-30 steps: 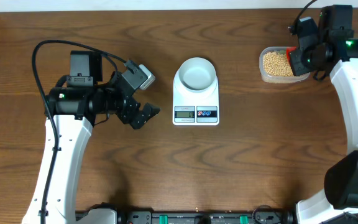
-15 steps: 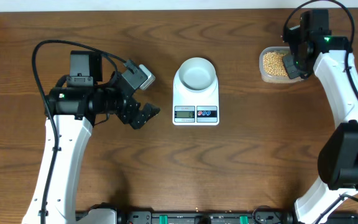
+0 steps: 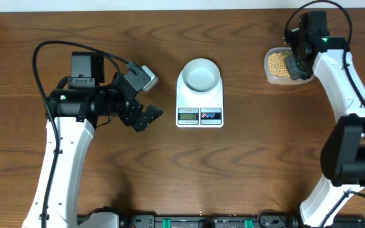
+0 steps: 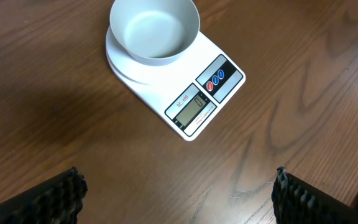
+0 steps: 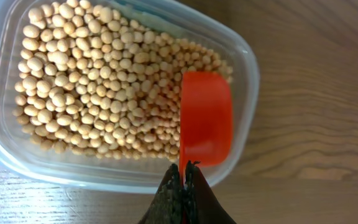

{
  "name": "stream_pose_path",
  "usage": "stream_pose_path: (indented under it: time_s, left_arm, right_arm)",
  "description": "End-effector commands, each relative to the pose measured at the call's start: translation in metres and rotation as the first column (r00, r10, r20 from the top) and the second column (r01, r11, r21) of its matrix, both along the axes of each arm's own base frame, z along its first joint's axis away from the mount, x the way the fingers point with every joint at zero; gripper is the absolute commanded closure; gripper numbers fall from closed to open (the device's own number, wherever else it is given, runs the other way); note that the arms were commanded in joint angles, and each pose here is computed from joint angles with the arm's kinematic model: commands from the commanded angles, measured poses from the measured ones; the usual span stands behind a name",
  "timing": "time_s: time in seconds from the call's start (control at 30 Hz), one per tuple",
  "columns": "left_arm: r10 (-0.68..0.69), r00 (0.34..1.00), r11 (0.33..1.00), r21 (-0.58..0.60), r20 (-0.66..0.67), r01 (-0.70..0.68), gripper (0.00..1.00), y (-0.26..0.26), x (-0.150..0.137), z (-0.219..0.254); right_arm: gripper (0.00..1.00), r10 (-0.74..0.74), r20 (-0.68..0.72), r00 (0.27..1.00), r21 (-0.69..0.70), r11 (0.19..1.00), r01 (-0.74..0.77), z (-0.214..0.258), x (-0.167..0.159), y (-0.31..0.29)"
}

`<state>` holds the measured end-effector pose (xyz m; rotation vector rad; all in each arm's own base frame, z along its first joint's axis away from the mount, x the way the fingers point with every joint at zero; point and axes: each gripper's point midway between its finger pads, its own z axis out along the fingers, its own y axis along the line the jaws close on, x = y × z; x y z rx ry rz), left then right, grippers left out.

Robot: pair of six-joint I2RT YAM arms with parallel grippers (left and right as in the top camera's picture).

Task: Scoop item into bowl and weigh 50g on scale
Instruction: 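Lower the red scoop into the soybean tub with the right gripper, then drag the scoop through the soybeans to fill it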

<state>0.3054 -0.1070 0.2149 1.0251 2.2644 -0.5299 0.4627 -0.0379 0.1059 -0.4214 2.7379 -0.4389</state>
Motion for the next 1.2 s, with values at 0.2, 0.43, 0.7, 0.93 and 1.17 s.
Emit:
stream_pose_path:
  time_s: [0.2,0.43,0.7,0.93,1.17]
  left_arm:
    - [0.010,0.999,1.000,0.002,0.032,-0.011,0.02,0.002,0.004,0.012]
    - [0.010,0.999,1.000,0.002,0.032,-0.011,0.02,0.002,0.004,0.012]
    - [0.010,0.999,1.000,0.002,0.032,-0.011,0.02,0.002,0.004,0.012]
    - [0.010,0.999,1.000,0.002,0.032,-0.011,0.02,0.002,0.004,0.012]
    - [0.010,0.999,1.000,0.002,0.032,-0.011,0.02,0.002,0.004,0.012]
  right_arm:
    - [0.99,0.032,-0.041,0.999,0.166,0.986,-0.025,-0.025,0.000,0.029]
    - [0.99,-0.014,-0.041,0.999,0.212,0.977,0.023,-0.025,-0.001,0.031]
    - [0.99,-0.073,-0.069,0.995,0.347,0.933,0.092,-0.027,-0.007,0.029]
    - [0.99,-0.126,-0.091,0.988,0.503,0.850,0.155,-0.024,-0.009,0.024]
    - [0.99,-0.213,-0.114,0.970,0.605,0.760,0.238,-0.018,-0.010,0.010]
